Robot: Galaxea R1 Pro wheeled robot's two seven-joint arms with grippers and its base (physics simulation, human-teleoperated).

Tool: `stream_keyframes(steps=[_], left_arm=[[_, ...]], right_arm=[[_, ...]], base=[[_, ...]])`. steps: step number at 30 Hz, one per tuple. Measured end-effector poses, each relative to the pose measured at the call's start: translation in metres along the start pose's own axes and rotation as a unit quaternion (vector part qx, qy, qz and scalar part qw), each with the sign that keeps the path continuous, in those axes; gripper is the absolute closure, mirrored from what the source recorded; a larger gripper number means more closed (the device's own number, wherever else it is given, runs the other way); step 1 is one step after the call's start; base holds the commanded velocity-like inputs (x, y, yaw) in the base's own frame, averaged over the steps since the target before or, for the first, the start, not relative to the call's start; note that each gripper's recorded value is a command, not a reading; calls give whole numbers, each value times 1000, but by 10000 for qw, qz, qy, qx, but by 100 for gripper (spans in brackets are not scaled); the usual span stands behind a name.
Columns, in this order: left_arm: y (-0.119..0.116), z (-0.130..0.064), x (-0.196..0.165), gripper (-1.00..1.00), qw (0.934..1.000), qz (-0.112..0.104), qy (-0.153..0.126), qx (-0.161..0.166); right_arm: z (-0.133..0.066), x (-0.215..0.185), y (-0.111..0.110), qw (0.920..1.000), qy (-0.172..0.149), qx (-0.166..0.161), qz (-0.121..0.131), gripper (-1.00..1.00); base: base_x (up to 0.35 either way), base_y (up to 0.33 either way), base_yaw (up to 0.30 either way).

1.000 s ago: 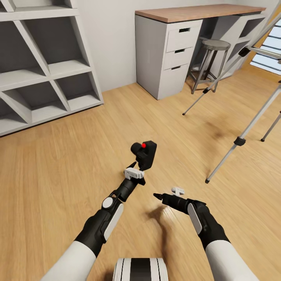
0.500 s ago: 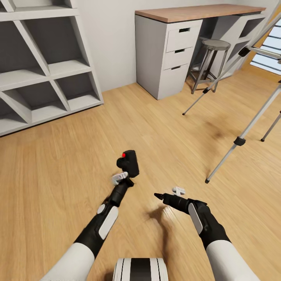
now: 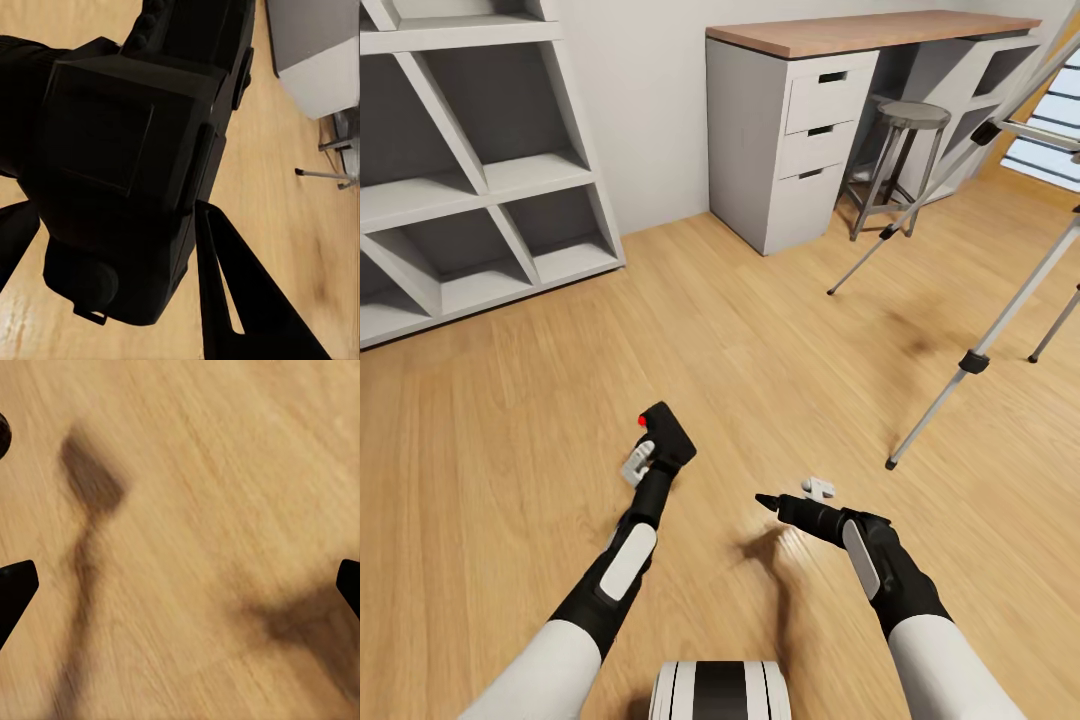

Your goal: Attach the digital camera to the camera tripod in the bedroom.

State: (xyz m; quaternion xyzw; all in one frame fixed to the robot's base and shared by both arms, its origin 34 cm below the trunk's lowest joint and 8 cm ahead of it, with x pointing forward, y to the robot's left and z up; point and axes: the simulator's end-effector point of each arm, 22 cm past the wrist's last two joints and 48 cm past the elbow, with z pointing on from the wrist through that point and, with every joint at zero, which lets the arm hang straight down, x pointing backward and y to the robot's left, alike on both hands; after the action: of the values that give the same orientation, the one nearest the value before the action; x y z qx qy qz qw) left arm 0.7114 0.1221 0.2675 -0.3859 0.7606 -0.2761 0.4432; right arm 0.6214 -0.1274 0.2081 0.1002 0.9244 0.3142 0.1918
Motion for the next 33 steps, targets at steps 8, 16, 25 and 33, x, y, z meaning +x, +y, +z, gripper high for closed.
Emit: stream_keyframes(steps=[8,16,25,33], left_arm=[[-35,8,-32,100,9977,673,-56,-72],[-65,2,-66,100,9517,3013,285,-517],[-79,-2,-78,100,9437,3255,252,-543],[-65,-9,-57,100,9292,3505,625,-994]], right_arm=[[0,-1,0,10000,-18,3,-20,-100],[0,-2,0,10000,-44,6,-39,-100],[0,-2,0,10000,-47,12,-50,-100],[0,-2,-1,10000,-50,17,-64,-100]], base=[[0,0,0],[0,0,0],[0,0,0],[0,0,0]])
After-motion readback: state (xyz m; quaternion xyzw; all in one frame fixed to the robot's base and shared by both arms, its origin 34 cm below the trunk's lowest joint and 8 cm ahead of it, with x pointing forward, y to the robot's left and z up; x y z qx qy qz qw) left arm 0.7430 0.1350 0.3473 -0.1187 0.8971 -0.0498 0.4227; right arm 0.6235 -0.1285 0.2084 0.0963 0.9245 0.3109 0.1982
